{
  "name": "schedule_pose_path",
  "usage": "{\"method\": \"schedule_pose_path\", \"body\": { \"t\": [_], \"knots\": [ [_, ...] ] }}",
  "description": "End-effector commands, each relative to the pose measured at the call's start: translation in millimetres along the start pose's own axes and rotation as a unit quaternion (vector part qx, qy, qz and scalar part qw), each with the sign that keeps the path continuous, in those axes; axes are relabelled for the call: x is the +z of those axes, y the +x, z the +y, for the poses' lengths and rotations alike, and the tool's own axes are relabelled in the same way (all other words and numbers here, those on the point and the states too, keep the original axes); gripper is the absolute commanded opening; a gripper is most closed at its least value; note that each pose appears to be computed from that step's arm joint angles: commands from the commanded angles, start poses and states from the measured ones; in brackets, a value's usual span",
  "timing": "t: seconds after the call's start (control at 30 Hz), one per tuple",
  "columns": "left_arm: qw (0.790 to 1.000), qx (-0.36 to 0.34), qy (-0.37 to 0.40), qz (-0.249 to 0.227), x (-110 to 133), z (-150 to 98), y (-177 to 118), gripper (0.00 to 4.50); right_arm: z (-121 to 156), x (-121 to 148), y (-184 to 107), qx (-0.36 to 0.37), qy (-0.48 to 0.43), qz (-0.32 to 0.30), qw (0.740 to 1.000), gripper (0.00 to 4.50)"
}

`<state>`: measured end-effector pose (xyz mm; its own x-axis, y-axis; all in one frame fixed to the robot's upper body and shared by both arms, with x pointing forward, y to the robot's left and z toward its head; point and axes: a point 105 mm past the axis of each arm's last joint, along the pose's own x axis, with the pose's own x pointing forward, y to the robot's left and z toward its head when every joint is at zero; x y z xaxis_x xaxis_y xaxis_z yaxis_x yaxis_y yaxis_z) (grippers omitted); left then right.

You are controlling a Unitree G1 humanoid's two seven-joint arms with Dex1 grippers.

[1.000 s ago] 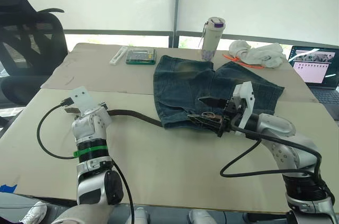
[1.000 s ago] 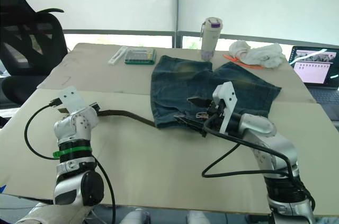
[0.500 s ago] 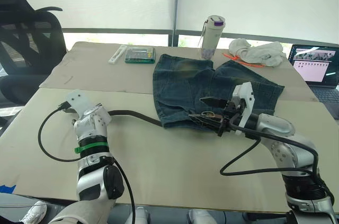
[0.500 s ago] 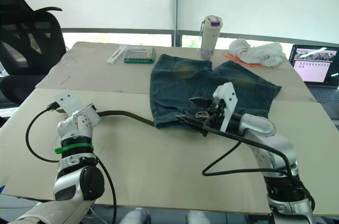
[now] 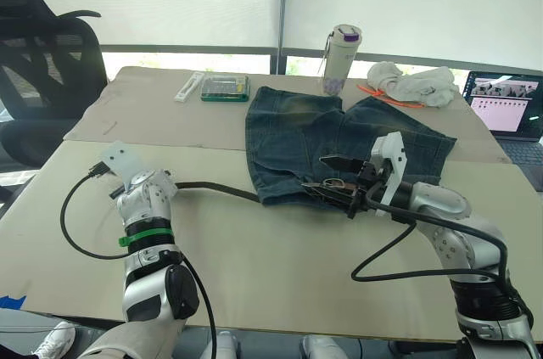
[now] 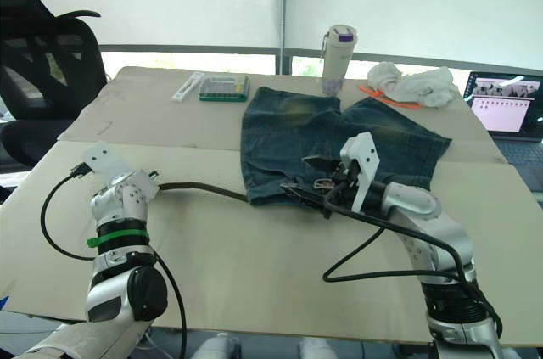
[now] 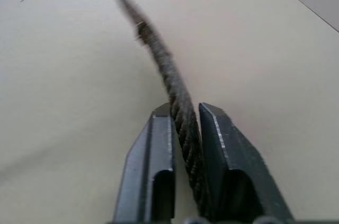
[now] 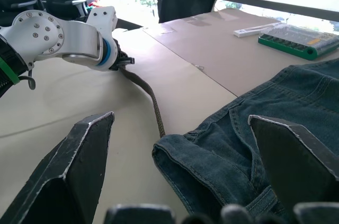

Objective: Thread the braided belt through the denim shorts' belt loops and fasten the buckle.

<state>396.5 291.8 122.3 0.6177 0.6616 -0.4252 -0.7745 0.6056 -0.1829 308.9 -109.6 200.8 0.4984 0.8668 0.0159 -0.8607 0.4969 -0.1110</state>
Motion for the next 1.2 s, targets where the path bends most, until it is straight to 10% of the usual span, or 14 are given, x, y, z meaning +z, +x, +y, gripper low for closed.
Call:
{"method": "schedule_pose_path", "body": {
  "t": [0.03, 0.17, 0.33, 0.47, 0.83, 1.03, 1.2],
  "knots": [
    [0.998, -0.023, -0.014, -0.062, 27, -9, -9, 0.02, 0, 13, 0, -0.002, -0.027, -0.019, 0.999, 4.5],
    [0.979, -0.12, 0.0, -0.165, 54, -38, -31, 0.02, -4, 14, -2, -0.016, -0.023, -0.02, 0.999, 4.5],
    [0.878, -0.316, 0.134, -0.335, 59, -102, -101, 0.02, -21, 15, -5, -0.082, 0.005, -0.029, 0.996, 4.5],
    [0.78, -0.388, 0.23, -0.433, 44, -129, -147, 0.02, -26, 26, -2, -0.117, 0.029, -0.062, 0.991, 4.5],
    [0.428, -0.465, 0.405, -0.661, -13, -161, -246, 0.02, -33, 48, 8, -0.178, 0.175, -0.118, 0.961, 4.5],
    [0.347, -0.457, 0.427, -0.698, -26, -162, -255, 0.02, -34, 70, 9, -0.178, 0.233, -0.169, 0.941, 4.5],
    [0.341, -0.454, 0.431, -0.702, -28, -162, -252, 0.0, -31, 79, 5, -0.169, 0.221, -0.176, 0.944, 3.69]
  ]
}}
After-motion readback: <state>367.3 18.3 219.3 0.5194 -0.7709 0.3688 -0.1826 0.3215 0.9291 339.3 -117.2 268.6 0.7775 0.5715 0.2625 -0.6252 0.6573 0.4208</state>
